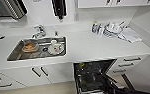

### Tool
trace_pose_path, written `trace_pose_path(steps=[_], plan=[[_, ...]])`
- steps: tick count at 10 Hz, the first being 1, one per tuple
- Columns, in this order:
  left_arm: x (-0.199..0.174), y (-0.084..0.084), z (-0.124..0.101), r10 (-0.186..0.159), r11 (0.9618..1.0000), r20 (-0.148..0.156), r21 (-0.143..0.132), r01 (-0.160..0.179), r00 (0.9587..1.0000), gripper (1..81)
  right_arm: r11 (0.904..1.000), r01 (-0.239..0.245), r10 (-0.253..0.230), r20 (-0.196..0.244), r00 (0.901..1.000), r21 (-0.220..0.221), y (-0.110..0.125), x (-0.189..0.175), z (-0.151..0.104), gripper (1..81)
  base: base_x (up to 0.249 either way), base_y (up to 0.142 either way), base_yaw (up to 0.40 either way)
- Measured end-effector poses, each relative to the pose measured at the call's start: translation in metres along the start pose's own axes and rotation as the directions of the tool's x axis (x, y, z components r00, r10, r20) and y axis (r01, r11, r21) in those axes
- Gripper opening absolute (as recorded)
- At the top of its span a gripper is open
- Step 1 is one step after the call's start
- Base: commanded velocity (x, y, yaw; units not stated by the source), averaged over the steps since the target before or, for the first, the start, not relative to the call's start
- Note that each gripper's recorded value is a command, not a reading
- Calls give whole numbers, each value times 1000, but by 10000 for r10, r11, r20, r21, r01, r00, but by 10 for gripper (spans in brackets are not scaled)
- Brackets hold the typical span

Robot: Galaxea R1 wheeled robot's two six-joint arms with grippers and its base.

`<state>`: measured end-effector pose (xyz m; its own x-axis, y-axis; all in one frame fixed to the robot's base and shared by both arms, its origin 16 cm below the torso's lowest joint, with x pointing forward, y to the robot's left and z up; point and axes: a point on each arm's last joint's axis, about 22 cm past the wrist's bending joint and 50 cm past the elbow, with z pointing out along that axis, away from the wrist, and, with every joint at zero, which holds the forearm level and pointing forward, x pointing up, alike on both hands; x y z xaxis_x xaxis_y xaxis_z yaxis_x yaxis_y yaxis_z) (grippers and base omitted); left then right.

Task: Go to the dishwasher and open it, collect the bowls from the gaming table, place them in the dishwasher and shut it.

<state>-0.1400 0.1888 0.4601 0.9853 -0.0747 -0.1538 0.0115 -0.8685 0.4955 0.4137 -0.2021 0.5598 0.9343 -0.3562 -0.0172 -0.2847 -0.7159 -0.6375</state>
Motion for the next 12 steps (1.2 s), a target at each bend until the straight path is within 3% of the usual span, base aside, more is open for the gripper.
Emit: trace_pose_path(steps=[1, 3, 4, 7, 9, 12], plan=[[0, -3, -1, 15, 10000, 8, 51, -15, 10000, 811, 9997, -206, 211, 358, 9991, -142, 17, -31, -1, 811, 0, 0, 0], [0, -2, 0, 17, 10000, -1, 45, -17, 10000, 811, 9993, -373, 374, 1055, 9937, -32, 25, -85, -4, 811, 0, 0, 0], [0, -2, 0, 13, 10000, -3, 46, -13, 10000, 811, 9988, -496, 486, 1303, 9903, 45, 26, -106, -10, 811, 0, 0, 0], [1, -6, 1, -56, 9998, 3, 189, 56, 10000, 811, 9965, -755, 810, 1831, 9798, -371, 64, -167, -26, 811, 0, 0, 0], [0, -20, 1, -332, 9976, 3, 613, 331, 9994, 811, 9935, -956, 1068, 2197, 9697, -611, 89, -220, -33, 811, 0, 0, 0], [10, -42, 2, -666, 9889, -141, 1321, 679, 9977, 811, 9832, -1085, 1424, 2447, 9591, -1469, 146, -291, -45, 811, 0, 0, 0]])
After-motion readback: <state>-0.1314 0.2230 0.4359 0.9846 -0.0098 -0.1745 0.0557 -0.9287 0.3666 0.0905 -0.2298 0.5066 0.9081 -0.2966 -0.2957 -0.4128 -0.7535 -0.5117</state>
